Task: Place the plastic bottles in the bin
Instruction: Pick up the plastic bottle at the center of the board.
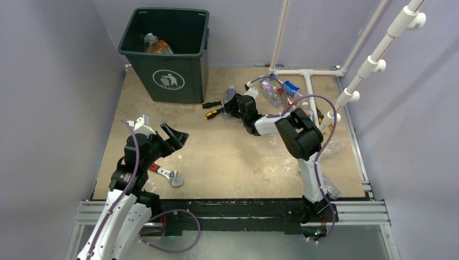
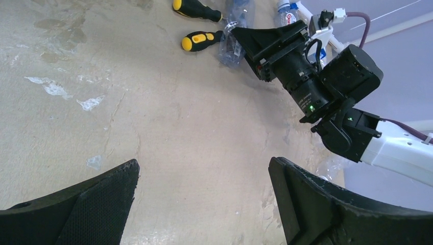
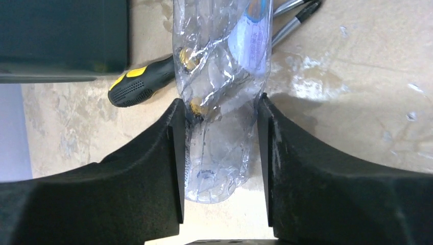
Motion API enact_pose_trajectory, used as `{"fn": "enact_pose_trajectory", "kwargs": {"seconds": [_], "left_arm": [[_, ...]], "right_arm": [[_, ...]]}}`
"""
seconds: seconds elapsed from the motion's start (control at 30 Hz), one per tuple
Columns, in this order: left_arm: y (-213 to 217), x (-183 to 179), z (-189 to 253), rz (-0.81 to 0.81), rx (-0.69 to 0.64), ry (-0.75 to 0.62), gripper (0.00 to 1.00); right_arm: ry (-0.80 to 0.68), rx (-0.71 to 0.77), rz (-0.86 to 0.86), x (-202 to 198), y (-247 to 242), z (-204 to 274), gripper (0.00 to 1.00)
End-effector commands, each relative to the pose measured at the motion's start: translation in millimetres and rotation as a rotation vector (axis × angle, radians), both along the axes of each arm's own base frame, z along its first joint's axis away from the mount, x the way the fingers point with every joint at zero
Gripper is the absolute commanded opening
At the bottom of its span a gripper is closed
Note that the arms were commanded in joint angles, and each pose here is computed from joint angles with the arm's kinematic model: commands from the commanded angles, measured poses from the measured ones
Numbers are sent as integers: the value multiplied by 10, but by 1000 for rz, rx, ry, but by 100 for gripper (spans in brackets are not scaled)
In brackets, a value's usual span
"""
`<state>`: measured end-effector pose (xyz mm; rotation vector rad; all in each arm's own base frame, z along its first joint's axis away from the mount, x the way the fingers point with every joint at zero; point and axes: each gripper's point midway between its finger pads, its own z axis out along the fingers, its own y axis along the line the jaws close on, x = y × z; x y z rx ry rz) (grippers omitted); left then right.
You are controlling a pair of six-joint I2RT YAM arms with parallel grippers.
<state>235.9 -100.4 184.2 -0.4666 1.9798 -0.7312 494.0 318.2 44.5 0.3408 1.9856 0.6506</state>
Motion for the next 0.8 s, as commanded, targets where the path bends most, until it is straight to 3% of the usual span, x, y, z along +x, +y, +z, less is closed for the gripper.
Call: {"fn": "enact_pose_trajectory", "kwargs": {"seconds": [0.0, 0.23, 0.47, 0.77], "left_arm": [[-41, -35, 109, -13, -32, -21, 98], [-85, -49, 111, -20, -71, -19, 98], [-166, 19, 185, -45, -110, -36, 98], [-213, 85, 579, -73, -139, -181, 99]], "right_arm": [[21, -36, 14, -203, -134, 23, 42], [-122, 30, 95, -703, -197, 657, 38], [-318, 74, 263, -1483, -130, 1350, 37], [-485, 106, 546, -2688, -85, 1674, 37]]}}
